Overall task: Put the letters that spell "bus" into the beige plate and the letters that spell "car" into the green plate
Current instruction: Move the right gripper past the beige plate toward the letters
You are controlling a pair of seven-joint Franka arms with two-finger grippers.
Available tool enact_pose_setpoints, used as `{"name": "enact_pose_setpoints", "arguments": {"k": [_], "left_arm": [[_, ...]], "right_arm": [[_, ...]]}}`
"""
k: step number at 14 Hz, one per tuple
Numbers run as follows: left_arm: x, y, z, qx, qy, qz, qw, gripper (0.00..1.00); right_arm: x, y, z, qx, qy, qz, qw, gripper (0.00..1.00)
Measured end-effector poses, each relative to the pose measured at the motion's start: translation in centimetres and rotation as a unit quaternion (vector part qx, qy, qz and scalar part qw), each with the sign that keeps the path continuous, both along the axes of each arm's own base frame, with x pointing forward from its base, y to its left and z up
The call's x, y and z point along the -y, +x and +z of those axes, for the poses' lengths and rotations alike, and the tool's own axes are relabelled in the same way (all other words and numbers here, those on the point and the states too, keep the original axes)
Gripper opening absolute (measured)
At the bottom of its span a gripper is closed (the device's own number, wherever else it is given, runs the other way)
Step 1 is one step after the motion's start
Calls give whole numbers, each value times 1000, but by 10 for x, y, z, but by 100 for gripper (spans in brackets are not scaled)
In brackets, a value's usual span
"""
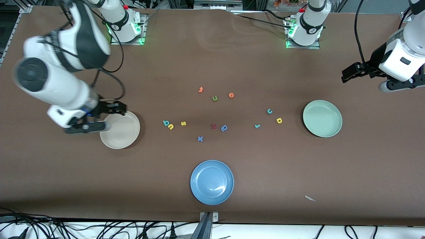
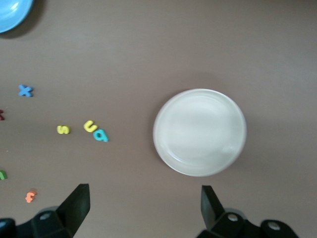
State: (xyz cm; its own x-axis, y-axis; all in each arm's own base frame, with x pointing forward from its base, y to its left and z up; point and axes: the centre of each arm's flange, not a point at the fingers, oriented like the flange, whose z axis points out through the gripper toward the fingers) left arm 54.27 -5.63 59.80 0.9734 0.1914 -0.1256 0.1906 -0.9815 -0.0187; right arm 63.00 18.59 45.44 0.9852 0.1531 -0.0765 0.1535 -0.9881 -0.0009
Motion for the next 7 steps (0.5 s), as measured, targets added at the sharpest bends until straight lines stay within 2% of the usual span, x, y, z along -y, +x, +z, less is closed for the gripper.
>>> {"name": "enact_pose_setpoints", "arguments": {"k": [4, 7], "left_arm": [[8, -1, 0, 0, 0, -8, 1000, 100], [4, 0, -1, -1, 0, -4, 1000, 100]], "right_arm": [[-48, 1, -61, -10, 0, 35, 999, 100], [-68, -13, -121, -16, 1, 52, 999, 100]]}}
